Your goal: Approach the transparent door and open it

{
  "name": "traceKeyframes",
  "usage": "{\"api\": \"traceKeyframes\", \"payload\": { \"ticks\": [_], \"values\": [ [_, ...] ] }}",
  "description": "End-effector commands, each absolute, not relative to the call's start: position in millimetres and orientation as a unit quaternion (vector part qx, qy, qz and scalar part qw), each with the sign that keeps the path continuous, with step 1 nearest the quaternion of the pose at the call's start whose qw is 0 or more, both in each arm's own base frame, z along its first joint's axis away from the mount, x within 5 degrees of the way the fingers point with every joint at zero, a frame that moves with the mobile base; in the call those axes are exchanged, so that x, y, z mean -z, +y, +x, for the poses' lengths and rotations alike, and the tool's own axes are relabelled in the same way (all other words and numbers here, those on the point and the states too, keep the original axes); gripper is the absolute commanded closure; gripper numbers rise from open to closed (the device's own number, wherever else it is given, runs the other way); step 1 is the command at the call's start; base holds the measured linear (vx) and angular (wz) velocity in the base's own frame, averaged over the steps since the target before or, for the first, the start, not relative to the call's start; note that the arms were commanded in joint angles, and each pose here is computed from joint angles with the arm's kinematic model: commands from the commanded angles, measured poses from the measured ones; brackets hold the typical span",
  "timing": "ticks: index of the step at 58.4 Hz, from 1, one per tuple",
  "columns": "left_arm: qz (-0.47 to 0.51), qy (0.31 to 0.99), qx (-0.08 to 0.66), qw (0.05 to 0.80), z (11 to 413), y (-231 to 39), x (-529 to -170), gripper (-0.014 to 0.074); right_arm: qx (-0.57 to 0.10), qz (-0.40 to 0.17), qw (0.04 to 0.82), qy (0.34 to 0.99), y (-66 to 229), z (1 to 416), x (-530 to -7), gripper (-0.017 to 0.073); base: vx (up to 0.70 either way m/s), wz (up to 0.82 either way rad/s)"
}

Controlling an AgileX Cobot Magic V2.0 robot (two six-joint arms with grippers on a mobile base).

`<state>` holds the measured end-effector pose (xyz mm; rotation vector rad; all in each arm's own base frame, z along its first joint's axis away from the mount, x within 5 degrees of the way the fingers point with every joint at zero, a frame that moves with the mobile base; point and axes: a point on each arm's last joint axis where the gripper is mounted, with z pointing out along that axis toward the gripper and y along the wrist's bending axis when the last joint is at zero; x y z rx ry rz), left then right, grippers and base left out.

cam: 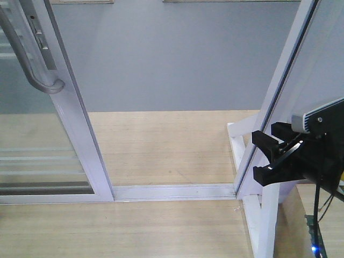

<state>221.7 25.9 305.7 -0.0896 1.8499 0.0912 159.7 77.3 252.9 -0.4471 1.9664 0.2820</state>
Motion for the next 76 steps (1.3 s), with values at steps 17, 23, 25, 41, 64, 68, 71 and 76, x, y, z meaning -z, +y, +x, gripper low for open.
{"api": "traceKeyframes", "payload": {
  "ticks": [17,23,25,41,64,68,71,76],
  "values": [
    [-0.051,0.733,-0.028,0.678,196,23,-346,0.0195,-0.132,-0.187,0.565,0.793,80,163,-269,0.025,0.0,0.0],
    [-0.05,0.734,-0.029,0.676,196,23,-344,0.0195,-0.132,-0.187,0.565,0.793,80,163,-269,0.025,0.0,0.0],
    [-0.048,0.732,-0.031,0.678,191,22,-345,0.0201,-0.132,-0.187,0.565,0.793,80,163,-269,0.025,0.0,0.0],
    [-0.022,0.661,-0.005,0.75,113,5,-329,0.0341,-0.131,-0.187,0.563,0.794,80,163,-269,0.025,0.0,0.0],
    [0.041,0.641,-0.05,0.765,56,0,-238,0.0601,-0.131,-0.187,0.563,0.794,80,163,-269,0.025,0.0,0.0],
    [0.033,0.633,-0.042,0.773,54,0,-224,0.0601,-0.131,-0.187,0.563,0.794,80,163,-269,0.025,0.0,0.0],
    [0.025,0.629,-0.034,0.776,54,0,-211,0.0601,-0.131,-0.187,0.563,0.794,80,163,-269,0.025,0.0,0.0],
    [0.009,0.661,-0.012,0.75,56,0,-202,0.0601,-0.129,-0.186,0.56,0.797,79,163,-268,0.025,0.0,0.0]
  ]
}}
